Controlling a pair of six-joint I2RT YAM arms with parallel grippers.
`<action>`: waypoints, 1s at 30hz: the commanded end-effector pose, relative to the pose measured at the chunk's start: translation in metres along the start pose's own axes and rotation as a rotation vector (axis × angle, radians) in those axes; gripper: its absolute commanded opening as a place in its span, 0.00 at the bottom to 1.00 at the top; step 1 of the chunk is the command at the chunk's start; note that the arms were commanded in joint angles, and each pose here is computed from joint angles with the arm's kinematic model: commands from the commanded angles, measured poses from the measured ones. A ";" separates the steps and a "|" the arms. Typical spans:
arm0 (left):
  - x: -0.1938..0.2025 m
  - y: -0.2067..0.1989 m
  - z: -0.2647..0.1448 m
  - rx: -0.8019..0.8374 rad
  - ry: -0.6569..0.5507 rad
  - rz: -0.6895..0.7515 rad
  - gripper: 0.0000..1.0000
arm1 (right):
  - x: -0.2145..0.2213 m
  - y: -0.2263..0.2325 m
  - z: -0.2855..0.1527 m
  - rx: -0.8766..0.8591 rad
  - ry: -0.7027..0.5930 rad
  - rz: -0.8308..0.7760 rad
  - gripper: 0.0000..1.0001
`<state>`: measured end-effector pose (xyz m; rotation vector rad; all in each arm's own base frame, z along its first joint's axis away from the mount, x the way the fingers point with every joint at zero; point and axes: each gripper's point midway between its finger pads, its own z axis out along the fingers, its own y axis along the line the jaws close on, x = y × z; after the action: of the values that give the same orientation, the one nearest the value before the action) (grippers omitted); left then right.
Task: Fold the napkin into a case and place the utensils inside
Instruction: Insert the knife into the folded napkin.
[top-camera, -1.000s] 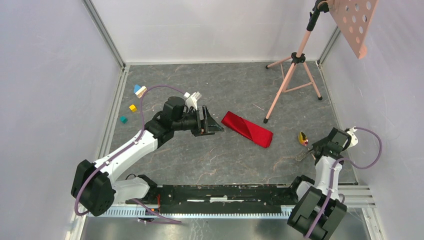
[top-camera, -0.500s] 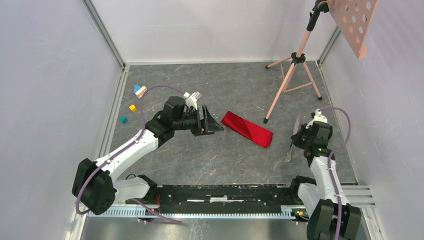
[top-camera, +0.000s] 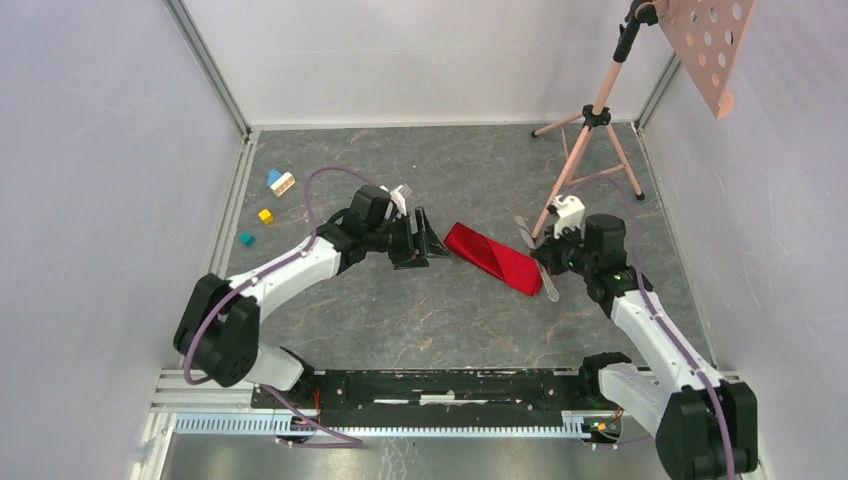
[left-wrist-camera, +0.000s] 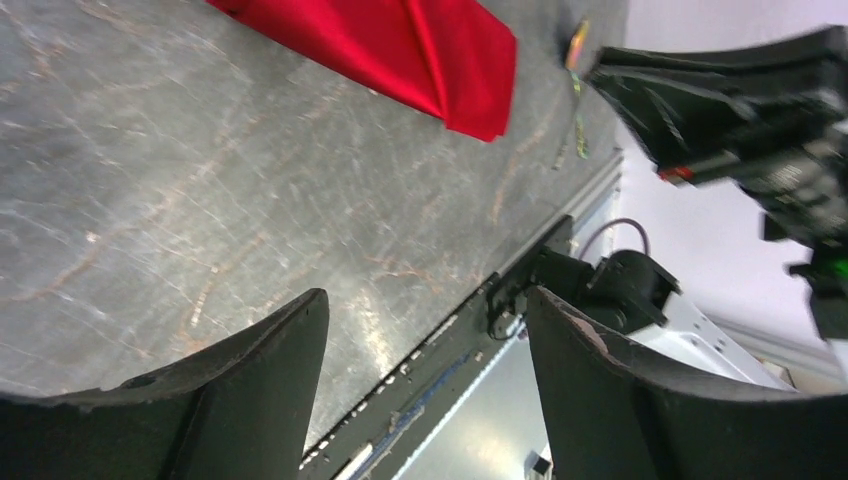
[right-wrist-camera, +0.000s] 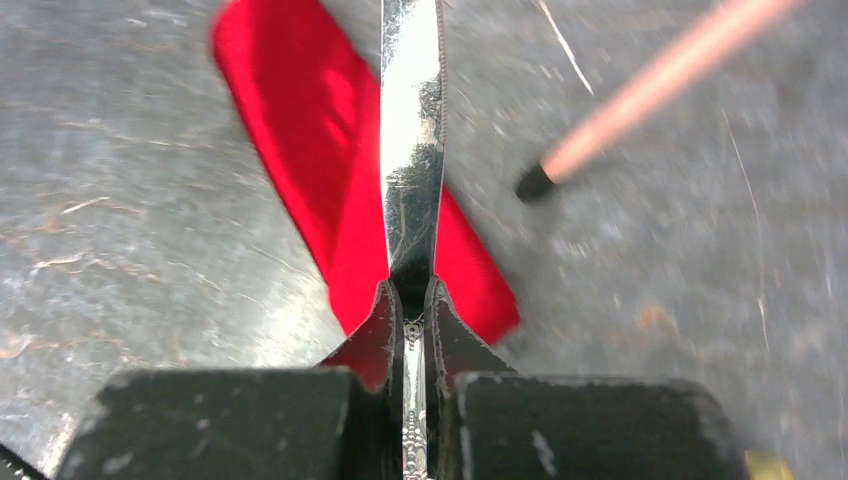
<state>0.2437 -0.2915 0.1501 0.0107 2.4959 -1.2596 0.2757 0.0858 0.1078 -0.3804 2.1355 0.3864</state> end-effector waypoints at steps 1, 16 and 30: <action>-0.023 0.015 0.015 -0.093 -0.033 0.053 0.77 | -0.078 0.046 0.011 -0.232 -0.200 -0.255 0.00; -0.049 0.014 0.087 0.067 -0.050 -0.153 0.31 | -0.128 0.120 0.092 -0.569 -0.278 -0.295 0.01; -0.056 0.041 0.118 0.011 -0.042 -0.219 0.15 | -0.121 0.137 0.130 -0.641 -0.252 -0.300 0.01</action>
<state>0.3241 -0.3454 0.0656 -0.2571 2.5395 -1.3170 0.3687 0.2610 0.1278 -0.9148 1.7631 0.8737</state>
